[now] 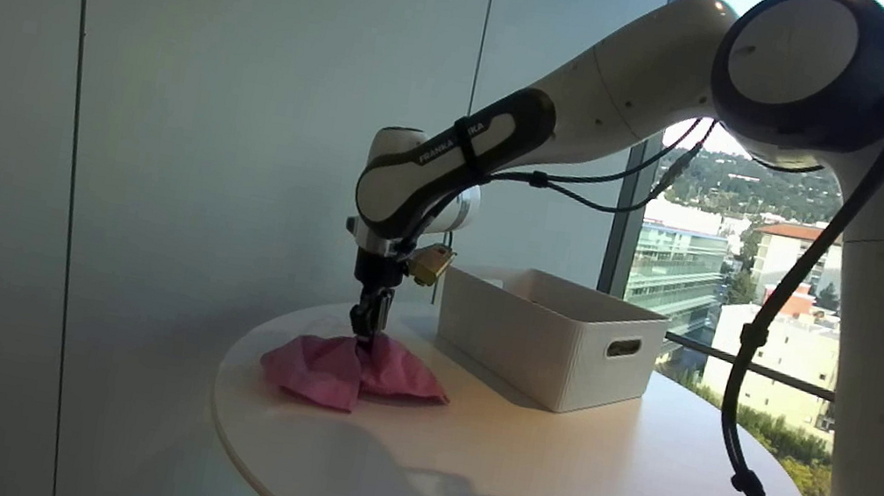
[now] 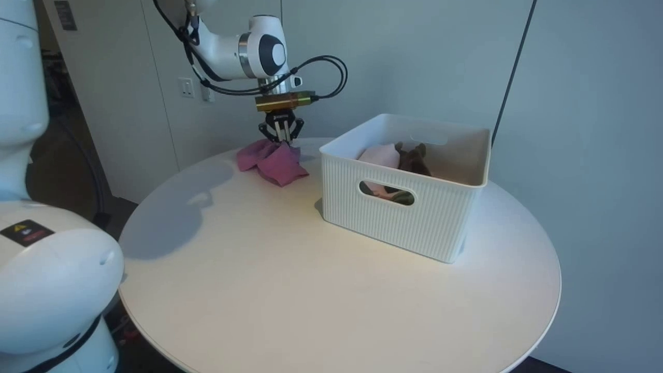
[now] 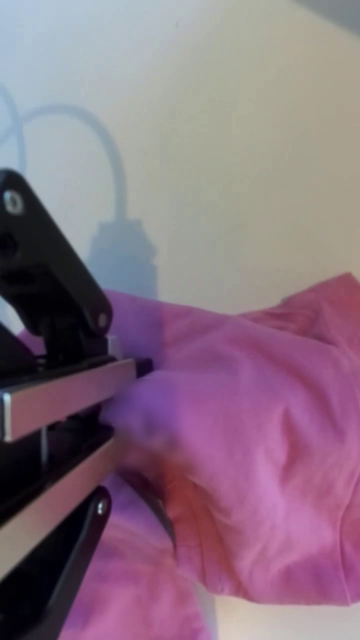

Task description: Move the clothes to the box

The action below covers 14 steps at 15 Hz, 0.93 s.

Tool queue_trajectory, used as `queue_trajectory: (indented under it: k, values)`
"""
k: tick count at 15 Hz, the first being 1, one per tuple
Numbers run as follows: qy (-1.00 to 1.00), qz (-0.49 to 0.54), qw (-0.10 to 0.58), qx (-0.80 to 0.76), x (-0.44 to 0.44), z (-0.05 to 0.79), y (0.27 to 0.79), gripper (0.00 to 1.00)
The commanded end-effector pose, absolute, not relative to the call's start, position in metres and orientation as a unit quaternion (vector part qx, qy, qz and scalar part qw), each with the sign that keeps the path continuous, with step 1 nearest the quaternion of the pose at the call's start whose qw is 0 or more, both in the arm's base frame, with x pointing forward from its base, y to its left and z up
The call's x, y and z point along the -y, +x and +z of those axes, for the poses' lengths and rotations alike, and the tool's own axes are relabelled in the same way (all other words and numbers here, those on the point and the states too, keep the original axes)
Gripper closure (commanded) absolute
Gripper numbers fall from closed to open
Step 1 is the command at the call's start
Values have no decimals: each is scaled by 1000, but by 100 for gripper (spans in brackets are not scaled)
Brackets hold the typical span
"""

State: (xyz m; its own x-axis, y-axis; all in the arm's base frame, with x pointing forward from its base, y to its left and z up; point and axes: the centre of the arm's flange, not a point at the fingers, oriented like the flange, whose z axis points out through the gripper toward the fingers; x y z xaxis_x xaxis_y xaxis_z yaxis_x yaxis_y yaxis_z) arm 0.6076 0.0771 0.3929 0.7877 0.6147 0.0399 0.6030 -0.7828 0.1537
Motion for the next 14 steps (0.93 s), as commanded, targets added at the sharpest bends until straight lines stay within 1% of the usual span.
queue_trajectory:
  k: [1, 5, 8, 11, 14]
  values:
    - [949, 91, 135, -269, -68, 470, 558, 91]
    - [949, 131, 211, -196, -47, 539, 507, 92]
    - [948, 137, 257, -126, -13, 578, 460, 92]
    - [947, 123, 292, -47, 45, 603, 416, 92]
    - [942, 107, 317, 34, 108, 612, 393, 92]
